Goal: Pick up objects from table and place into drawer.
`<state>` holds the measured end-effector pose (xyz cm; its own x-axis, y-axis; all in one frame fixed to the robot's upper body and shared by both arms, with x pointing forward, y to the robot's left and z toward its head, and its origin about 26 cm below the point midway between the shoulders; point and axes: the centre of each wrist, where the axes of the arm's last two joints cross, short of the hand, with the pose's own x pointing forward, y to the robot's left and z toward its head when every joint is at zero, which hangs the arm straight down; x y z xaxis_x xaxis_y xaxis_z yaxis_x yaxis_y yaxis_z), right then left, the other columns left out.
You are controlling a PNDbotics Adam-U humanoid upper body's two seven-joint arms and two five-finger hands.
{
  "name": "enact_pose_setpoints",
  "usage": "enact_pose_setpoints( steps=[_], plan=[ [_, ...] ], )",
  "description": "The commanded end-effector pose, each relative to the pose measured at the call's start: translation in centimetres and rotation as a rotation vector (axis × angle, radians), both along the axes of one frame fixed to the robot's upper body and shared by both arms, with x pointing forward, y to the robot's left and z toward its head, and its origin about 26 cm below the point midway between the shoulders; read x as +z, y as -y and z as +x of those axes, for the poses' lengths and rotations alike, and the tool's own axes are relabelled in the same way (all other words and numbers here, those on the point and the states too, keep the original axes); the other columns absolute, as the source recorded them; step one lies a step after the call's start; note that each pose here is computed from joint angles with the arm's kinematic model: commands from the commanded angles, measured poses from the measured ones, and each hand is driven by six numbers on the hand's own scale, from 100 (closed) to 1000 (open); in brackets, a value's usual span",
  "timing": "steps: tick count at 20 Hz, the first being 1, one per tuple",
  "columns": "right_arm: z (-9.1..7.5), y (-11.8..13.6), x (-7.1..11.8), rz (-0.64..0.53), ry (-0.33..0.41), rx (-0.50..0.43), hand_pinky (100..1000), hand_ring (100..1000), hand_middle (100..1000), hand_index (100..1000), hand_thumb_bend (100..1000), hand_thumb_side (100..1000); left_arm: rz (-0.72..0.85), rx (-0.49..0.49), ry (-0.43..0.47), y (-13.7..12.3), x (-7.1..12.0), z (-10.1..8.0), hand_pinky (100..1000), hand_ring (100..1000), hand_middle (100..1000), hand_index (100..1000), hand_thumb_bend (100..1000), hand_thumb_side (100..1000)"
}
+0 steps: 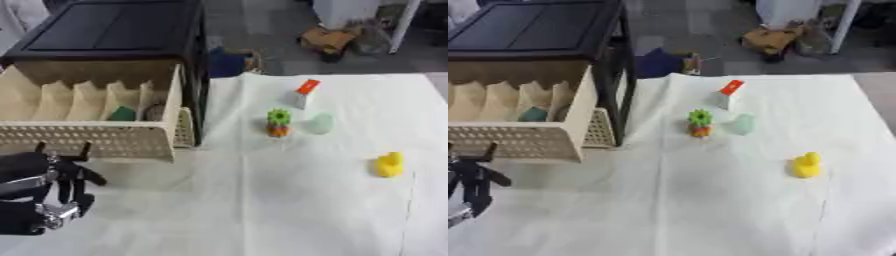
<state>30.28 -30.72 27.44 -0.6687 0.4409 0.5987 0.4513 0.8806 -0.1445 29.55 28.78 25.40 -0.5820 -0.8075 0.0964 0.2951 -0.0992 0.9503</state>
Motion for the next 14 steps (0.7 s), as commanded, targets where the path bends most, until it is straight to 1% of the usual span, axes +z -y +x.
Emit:
enact_pose_setpoints(
  steps=[1, 7, 9, 10, 11, 14],
  plan=[
    [-0.44, 0.17, 0.93, -0.011, 0.029, -0.005, 636, 588, 583, 839, 153, 1000, 0.026, 0.018, 0.053, -0.04, 1.3, -0.18, 428, 601, 588, 906, 100, 1000],
    [-0.45, 0.2, 0.91, -0.011, 0.023, -0.005, 636, 587, 582, 839, 160, 1000, 0.038, 0.043, 0.071, 0.18, 1.66, -0.11, 433, 610, 593, 907, 100, 1000],
    [-0.45, 0.2, 0.92, -0.01, 0.023, -0.004, 636, 586, 580, 839, 180, 1000, 0.046, 0.052, 0.072, 0.23, 1.73, -0.1, 438, 618, 600, 908, 100, 1000],
    [-0.45, 0.21, 0.93, -0.01, 0.023, -0.003, 636, 586, 578, 839, 193, 1000, 0.05, 0.057, 0.072, 0.24, 1.75, -0.09, 445, 626, 609, 911, 100, 1000],
    [-0.45, 0.21, 0.93, -0.01, 0.023, -0.003, 636, 585, 577, 839, 187, 1000, 0.054, 0.062, 0.073, 0.25, 1.79, -0.09, 452, 635, 612, 912, 100, 1000],
    [-0.46, 0.24, 0.96, -0.009, 0.023, -0.002, 636, 585, 576, 839, 200, 1000, 0.065, 0.076, 0.08, 0.25, 1.94, -0.06, 473, 663, 662, 929, 100, 1000]
  ],
)
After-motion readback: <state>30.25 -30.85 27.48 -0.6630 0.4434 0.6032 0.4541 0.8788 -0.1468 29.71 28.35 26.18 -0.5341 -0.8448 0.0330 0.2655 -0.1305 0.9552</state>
